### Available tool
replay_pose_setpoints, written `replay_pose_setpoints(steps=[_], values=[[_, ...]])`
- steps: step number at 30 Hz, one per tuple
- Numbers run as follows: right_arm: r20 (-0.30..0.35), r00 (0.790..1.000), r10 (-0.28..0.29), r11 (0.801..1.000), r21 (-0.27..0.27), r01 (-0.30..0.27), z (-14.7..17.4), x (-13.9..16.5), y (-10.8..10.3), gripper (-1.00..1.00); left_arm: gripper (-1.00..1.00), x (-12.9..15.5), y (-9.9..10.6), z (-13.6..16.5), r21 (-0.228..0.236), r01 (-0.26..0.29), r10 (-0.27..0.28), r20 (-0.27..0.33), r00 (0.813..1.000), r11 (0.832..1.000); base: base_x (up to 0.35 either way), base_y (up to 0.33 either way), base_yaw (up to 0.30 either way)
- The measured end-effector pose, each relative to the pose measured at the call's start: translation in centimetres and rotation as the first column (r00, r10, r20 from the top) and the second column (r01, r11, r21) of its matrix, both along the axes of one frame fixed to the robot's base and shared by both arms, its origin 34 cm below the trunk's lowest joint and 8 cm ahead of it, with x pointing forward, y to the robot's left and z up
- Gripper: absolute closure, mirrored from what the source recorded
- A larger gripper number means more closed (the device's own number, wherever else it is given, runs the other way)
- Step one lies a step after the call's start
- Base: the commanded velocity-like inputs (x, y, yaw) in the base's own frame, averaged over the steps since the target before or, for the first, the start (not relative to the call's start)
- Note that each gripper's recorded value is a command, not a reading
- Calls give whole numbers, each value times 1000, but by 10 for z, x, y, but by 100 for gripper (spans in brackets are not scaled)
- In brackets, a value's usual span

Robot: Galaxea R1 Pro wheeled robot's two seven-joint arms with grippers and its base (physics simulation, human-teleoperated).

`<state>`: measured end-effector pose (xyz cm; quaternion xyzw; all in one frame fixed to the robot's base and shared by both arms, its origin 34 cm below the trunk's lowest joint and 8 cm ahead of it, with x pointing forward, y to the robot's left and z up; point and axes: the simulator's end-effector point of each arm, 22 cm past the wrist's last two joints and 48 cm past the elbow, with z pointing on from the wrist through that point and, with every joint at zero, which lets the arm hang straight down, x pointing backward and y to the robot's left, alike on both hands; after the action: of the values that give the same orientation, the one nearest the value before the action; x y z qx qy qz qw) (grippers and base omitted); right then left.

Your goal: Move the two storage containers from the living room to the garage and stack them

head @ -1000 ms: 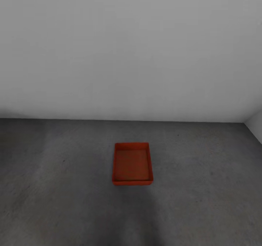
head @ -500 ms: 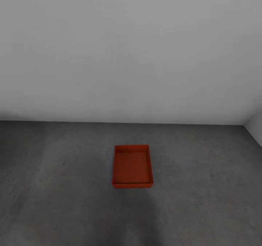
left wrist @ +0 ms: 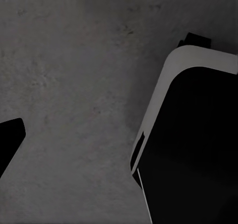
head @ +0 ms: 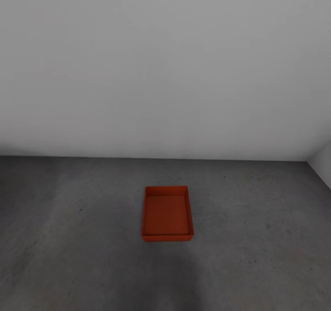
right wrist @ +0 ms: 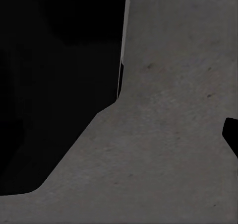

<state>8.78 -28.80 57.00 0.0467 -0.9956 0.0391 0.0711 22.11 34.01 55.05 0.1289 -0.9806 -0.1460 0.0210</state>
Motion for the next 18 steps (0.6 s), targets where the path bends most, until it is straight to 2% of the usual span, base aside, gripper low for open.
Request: replay_pose_setpoints(steps=[13,16,18], values=[[22,1000,-11,1000,-3,11,-1,8,0,-100,-100,9,-1,2,-2,-4,4,22,1000,1000,0,0,0],[26,1000,-12,1000,-4,12,-1,10,0,-100,-100,6,-17,1,-24,-13,13,15,1000,1000,0,0,0],[29,1000,-11,1000,-3,11,-1,11,0,-100,-100,-15,-30,2,-43,-20,20,-15,1000,999,0,0,0]])
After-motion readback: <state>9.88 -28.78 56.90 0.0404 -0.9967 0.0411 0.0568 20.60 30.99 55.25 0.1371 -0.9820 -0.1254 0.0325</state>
